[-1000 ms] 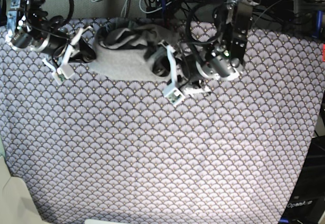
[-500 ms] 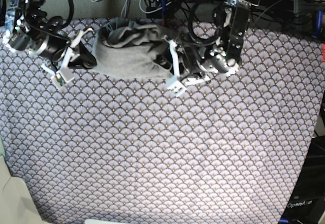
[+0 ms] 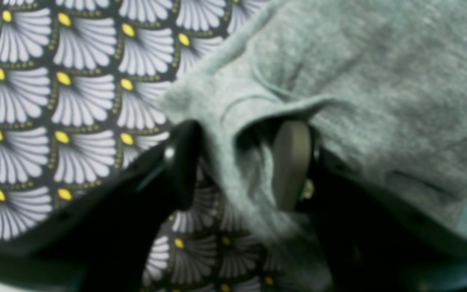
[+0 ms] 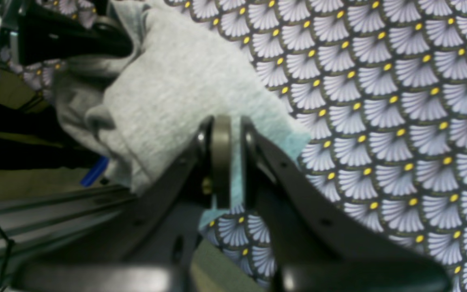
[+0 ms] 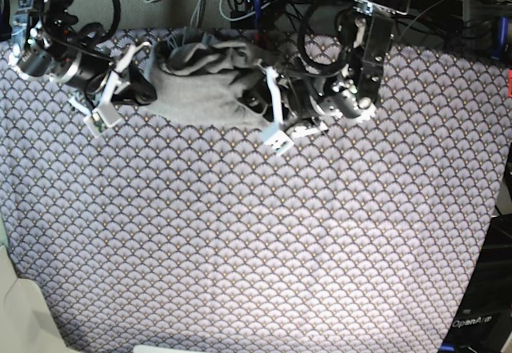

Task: Fold the T-shirt properly
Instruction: 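Press and tuck the folded bundle together with both grippers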

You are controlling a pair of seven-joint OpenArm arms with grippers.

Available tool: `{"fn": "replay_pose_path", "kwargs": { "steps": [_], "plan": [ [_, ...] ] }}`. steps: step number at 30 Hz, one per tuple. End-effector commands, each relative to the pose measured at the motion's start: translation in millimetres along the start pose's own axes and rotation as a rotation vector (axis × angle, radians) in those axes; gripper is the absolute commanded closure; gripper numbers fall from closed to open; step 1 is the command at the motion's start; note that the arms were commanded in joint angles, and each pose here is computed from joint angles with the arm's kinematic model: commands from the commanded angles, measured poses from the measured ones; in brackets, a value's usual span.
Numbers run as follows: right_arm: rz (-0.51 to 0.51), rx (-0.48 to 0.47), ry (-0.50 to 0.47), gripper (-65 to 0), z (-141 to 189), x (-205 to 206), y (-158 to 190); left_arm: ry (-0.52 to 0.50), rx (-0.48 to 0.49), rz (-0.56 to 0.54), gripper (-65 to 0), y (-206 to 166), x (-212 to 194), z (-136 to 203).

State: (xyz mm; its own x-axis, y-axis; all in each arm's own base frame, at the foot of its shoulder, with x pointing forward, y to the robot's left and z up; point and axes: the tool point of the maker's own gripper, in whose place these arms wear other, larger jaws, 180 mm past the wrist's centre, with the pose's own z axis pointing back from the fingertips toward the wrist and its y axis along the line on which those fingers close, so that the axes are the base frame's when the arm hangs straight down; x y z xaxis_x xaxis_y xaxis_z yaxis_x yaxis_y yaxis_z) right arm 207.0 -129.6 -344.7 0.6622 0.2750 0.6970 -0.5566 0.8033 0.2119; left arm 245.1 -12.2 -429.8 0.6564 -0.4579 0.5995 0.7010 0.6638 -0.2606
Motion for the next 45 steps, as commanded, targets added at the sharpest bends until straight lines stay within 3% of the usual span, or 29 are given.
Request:
{"fn": "replay_pose_path", "kwargs": {
  "steps": [1, 9, 13, 23, 33, 39, 45],
  "plan": [
    [0.029, 0.025, -0.041, -2.5, 1, 13, 7, 0.043, 0.020, -0.013, -29.2, 4, -4, -1],
    [0.020, 0.151, -0.035, -2.5, -13, -1, 50, 0.038, 0.030, -0.020, -29.2, 7, -1, 2],
    [0.000, 0.160, -0.024, -2.5, -15, -17, 58, 0.060, 0.046, -0.035, -29.3, 17, -8, 6],
    [0.015, 0.100, 0.107, -2.5, -30, -62, 43, 0.122, 0.128, -0.079, -29.3, 57, -26, 28],
    [-0.048, 0.083, 0.110, -2.5, -36, -81, 22, 0.134, 0.144, -0.086, -29.3, 65, -28, 33],
    [-0.094, 0.063, 0.167, -2.5, -43, -102, 1, 0.110, 0.144, -0.092, -29.2, 66, -18, 34],
    [-0.087, 0.059, 0.129, -2.5, -42, -94, 1, 0.095, 0.144, -0.100, -29.1, 65, -13, 36]
  ]
}}
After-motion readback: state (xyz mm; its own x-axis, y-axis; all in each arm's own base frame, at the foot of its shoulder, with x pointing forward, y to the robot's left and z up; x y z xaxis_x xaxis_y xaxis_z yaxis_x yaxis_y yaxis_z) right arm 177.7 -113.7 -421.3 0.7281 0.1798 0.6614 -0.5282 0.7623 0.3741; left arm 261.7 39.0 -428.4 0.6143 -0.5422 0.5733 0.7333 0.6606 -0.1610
